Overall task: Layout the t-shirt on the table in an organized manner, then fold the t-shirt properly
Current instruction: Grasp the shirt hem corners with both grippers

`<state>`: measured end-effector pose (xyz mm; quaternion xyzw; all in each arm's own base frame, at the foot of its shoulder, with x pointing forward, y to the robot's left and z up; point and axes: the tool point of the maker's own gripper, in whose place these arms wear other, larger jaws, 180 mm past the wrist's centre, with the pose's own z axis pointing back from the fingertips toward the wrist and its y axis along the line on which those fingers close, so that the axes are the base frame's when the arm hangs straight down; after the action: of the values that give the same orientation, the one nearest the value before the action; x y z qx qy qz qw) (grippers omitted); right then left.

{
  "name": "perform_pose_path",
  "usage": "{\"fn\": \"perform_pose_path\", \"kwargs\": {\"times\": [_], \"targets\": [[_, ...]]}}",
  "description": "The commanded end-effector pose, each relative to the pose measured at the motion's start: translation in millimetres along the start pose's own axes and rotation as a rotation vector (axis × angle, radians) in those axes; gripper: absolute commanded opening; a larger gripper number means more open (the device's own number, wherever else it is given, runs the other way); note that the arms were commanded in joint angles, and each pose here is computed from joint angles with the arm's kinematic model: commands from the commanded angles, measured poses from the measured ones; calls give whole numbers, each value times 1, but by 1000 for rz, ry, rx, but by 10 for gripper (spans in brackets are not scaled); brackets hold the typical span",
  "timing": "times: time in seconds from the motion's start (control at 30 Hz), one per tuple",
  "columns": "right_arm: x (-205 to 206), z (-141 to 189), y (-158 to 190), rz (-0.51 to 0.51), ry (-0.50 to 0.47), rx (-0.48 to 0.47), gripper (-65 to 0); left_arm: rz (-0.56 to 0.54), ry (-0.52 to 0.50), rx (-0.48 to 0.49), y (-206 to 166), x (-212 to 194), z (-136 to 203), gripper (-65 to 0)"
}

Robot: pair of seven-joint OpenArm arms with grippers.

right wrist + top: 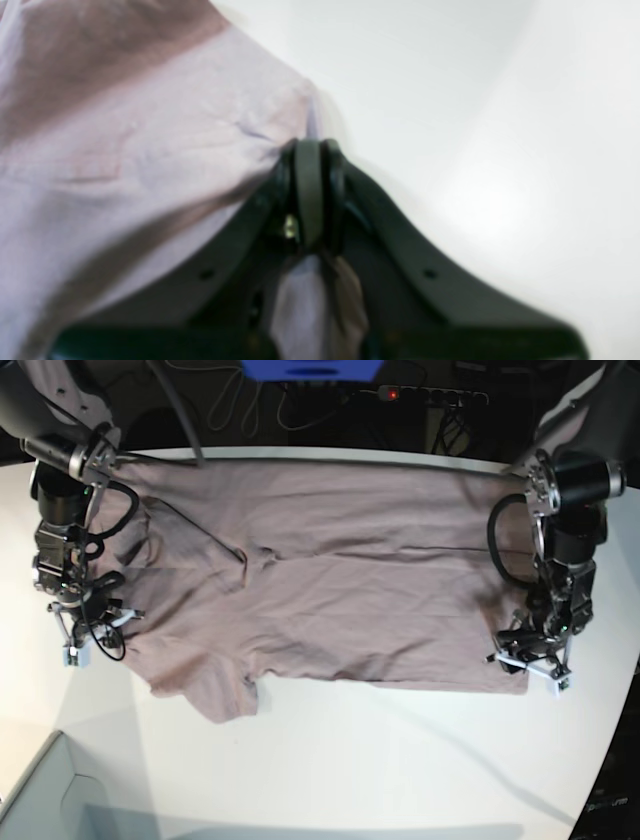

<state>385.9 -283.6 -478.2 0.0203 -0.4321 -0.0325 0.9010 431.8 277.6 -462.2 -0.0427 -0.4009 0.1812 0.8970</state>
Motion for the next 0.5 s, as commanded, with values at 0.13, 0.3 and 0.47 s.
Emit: {"fn": "perform_pose_path", "kwargs": {"times": [0.13, 0.3, 0.47], "targets": [[-14, 1, -3, 29, 80, -5, -650, 0, 13, -2, -1, 5, 0, -650], [-12, 1, -2, 18, 67, -6, -650, 5, 3, -8, -3, 9, 0, -650], [8, 5, -5, 38, -26, -18, -650, 0, -36, -16, -7, 25, 3, -650]]}}
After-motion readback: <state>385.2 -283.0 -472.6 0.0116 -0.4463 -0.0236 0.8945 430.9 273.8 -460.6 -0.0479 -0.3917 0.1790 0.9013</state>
